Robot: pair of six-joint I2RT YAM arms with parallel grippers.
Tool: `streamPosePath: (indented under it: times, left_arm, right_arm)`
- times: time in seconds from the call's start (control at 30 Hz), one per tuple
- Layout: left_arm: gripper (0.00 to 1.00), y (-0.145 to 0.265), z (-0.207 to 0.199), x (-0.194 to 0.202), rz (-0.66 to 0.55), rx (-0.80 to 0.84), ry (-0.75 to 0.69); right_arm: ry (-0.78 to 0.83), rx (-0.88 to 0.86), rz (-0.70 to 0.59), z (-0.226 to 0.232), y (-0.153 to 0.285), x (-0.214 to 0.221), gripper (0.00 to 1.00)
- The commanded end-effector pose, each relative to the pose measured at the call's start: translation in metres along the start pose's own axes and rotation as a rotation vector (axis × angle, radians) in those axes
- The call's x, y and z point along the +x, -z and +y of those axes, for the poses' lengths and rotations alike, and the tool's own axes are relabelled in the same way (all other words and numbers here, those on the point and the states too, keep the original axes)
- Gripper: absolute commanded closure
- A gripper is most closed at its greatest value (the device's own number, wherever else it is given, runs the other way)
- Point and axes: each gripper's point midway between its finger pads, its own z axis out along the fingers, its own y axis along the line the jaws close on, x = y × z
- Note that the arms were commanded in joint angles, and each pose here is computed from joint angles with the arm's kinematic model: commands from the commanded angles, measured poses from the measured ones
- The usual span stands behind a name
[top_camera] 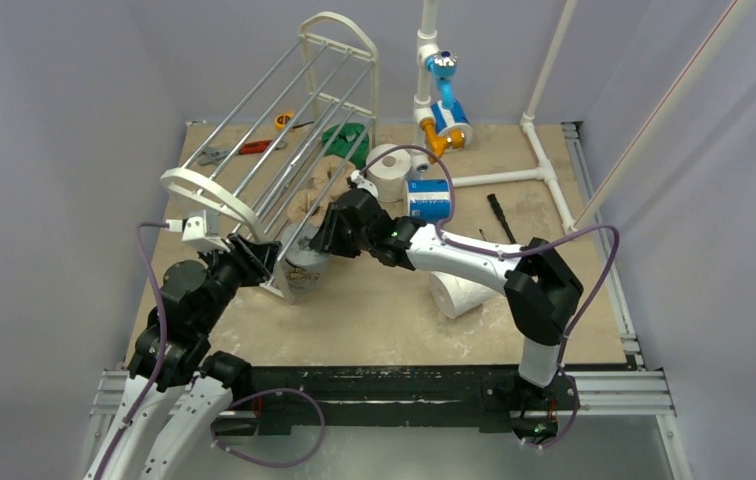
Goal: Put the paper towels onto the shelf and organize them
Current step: Place the paper towel on the shelf.
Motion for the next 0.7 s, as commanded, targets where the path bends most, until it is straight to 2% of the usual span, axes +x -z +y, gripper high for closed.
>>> streamPosePath:
  times: [0.0,0.2,0.67]
  left_arm:
    - [0.65,0.003,0.001,0.026,0.099,0.002,0.077]
    - [0.65,0.002,0.001,0.028,0.102,0.004,0.079]
    - [0.65,0.003,0.002,0.028,0.098,0.006,0.076]
  right_arm:
    - [-0.057,-0.099,-0.019,0.027,-0.005,-0.007,0.66]
    - [-0.09,-0.124,0.005,0.027,-0.01,0.004,0.66]
    - [-0.104,-0.215,-0.128,0.051,0.006,-0.01,0.69]
